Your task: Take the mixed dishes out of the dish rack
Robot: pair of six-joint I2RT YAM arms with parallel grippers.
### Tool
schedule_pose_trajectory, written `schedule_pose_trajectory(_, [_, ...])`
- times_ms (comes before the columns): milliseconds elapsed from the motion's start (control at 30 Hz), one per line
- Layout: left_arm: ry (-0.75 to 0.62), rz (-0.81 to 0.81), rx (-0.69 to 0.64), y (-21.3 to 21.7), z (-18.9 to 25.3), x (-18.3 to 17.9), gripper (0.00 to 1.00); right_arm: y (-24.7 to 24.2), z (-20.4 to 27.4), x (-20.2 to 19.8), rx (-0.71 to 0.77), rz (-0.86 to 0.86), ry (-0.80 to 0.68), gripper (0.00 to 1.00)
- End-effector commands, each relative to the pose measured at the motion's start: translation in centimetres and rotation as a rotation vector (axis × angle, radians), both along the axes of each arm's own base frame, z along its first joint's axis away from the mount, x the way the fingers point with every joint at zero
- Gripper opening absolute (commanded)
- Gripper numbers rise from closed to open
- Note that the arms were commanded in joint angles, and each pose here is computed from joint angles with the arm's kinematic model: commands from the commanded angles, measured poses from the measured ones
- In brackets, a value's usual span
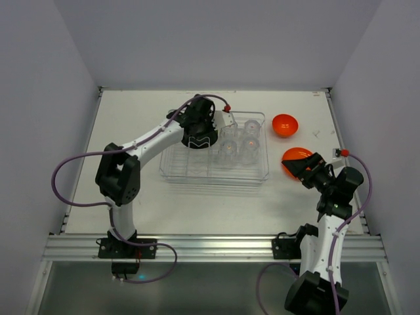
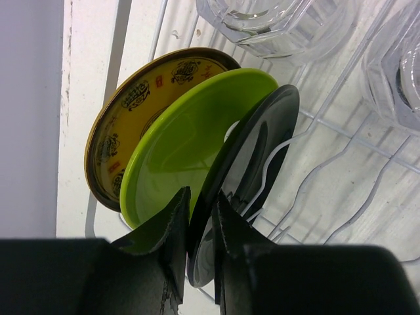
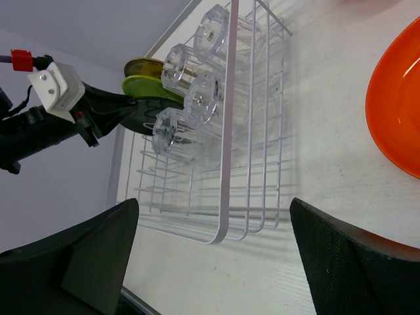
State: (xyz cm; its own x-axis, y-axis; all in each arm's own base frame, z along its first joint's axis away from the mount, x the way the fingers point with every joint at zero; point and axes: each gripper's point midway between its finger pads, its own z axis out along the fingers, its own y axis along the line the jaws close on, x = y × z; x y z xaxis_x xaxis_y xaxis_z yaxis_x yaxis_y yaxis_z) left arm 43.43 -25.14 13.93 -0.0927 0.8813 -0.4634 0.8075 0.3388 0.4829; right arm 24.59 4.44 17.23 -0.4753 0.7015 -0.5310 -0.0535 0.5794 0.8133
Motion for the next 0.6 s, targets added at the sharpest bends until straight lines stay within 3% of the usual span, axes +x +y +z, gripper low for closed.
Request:
schedule_pose_trajectory(0, [-0.061, 0.035, -0.003, 0.6, 2.7, -0.2, 0.0, 0.1, 0.5, -0.1, -0.024, 0.009, -0.026, 0.99])
schedule_pose_trajectory(567, [-0.263, 0.114, 0.054, 1.2, 9.8, -2.1, 0.0, -0.1, 0.5, 0.0, -0.027, 0.003, -0.02, 0.99])
